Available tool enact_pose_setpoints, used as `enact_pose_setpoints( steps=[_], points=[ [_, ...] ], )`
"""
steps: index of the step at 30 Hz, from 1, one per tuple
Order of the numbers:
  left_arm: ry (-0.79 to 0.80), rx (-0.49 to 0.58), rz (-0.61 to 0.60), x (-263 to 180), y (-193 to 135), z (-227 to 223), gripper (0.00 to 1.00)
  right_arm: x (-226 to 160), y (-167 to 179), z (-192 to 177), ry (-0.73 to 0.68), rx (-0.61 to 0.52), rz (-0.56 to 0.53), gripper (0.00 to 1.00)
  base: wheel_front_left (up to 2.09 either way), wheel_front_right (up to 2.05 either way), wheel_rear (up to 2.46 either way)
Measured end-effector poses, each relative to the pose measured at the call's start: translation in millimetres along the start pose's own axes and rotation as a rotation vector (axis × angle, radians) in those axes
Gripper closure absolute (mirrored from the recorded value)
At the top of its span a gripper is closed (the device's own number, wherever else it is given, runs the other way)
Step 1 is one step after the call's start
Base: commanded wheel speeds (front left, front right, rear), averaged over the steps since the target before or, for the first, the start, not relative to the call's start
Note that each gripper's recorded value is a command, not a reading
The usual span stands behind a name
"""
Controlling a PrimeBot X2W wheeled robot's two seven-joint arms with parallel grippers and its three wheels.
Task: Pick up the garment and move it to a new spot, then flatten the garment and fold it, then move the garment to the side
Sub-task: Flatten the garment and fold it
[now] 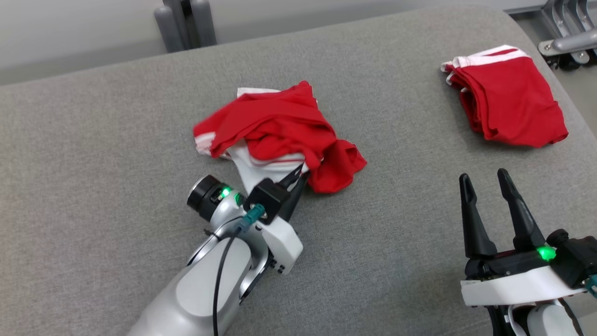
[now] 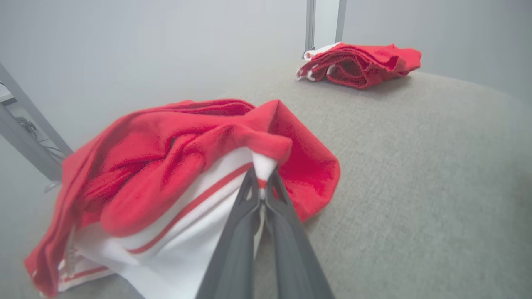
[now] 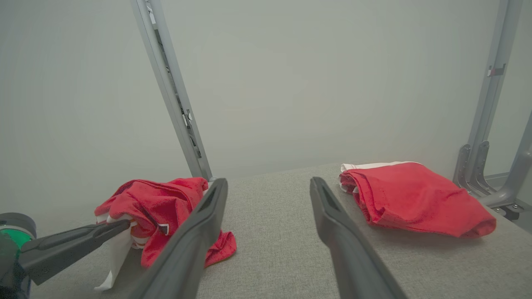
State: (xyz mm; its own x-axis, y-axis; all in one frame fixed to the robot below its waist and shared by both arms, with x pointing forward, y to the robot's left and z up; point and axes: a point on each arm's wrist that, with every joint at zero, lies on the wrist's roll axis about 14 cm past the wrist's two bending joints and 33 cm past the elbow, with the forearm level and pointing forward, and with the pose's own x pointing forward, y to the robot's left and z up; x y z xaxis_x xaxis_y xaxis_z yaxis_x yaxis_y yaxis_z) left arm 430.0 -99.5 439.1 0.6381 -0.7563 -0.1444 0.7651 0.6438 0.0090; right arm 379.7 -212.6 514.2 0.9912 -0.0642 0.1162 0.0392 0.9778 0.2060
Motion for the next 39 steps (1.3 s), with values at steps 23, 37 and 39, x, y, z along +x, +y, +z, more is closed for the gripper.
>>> enact_pose_setpoints(
  steps=[23, 37, 39],
  points=[
    [-0.657, -0.402, -0.208, -1, -49, 314, 1.0, -46, -8, 28, -0.067, 0.028, -0.042, 0.0, 0.0, 0.0, 0.0],
    [-0.318, -0.484, 0.188, -8, 47, 125, 1.0, -34, -5, 16, -0.037, 0.049, -0.031, 0.0, 0.0, 0.0, 0.0],
    [-0.275, -0.503, 0.263, -25, 65, 93, 1.0, -30, -1, 14, -0.032, 0.051, -0.018, 0.0, 0.0, 0.0, 0.0]
  ],
)
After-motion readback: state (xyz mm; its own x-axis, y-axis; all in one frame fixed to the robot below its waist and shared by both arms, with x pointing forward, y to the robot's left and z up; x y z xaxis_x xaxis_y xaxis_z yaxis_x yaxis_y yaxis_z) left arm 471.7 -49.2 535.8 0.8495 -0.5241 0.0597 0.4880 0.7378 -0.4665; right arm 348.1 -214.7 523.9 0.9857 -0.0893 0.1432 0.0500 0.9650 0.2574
